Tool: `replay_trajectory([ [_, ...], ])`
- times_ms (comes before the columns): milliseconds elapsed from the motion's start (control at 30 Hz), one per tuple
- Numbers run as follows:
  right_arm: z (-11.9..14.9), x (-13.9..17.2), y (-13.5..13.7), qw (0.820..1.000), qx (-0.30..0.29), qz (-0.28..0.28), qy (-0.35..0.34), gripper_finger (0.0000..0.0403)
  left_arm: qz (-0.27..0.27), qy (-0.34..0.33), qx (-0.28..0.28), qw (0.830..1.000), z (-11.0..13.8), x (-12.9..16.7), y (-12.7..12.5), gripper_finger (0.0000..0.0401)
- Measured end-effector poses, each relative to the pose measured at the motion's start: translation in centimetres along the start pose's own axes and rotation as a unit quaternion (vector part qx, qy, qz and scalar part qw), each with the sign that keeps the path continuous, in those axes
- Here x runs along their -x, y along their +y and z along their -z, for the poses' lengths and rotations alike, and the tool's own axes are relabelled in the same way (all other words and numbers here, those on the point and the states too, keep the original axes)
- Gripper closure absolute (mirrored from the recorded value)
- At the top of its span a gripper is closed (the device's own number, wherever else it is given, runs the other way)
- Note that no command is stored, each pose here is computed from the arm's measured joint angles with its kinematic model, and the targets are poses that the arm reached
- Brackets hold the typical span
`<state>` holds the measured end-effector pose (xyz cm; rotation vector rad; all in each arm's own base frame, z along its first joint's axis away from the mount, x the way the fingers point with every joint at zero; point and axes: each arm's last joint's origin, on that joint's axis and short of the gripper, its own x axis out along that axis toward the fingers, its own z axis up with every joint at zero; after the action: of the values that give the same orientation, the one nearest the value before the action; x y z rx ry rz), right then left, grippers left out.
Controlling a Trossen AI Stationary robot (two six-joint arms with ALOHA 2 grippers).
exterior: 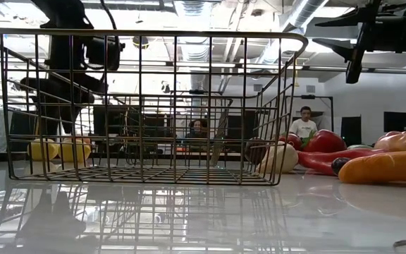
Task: Sort produce into baskets
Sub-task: Put the right yellow lemon into the top wire basket
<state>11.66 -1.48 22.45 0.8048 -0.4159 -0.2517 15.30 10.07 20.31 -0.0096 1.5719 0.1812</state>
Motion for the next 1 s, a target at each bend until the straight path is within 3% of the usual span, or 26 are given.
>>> replay_trajectory([
  [200,0.0,0.0,-0.2,1.0,0.004,0.008,0.001,0.0241,-0.013,-0.021,-0.025,0.999,-0.5,0.1,0.1,0.0066],
  [467,0.1,0.0,-0.2,1.0,0.003,0.008,0.003,0.0241,-0.019,-0.039,-0.055,0.998,-0.5,-0.6,0.5,0.0066],
  [767,0.1,0.0,-0.2,1.0,0.005,0.009,0.007,0.0241,-0.021,0.002,-0.043,0.999,0.7,-2.6,-0.1,0.0089],
  [1000,0.1,0.0,-0.2,1.0,0.004,0.009,0.007,0.0241,-0.023,-0.001,-0.039,0.999,0.7,-2.6,-0.1,0.0153],
])
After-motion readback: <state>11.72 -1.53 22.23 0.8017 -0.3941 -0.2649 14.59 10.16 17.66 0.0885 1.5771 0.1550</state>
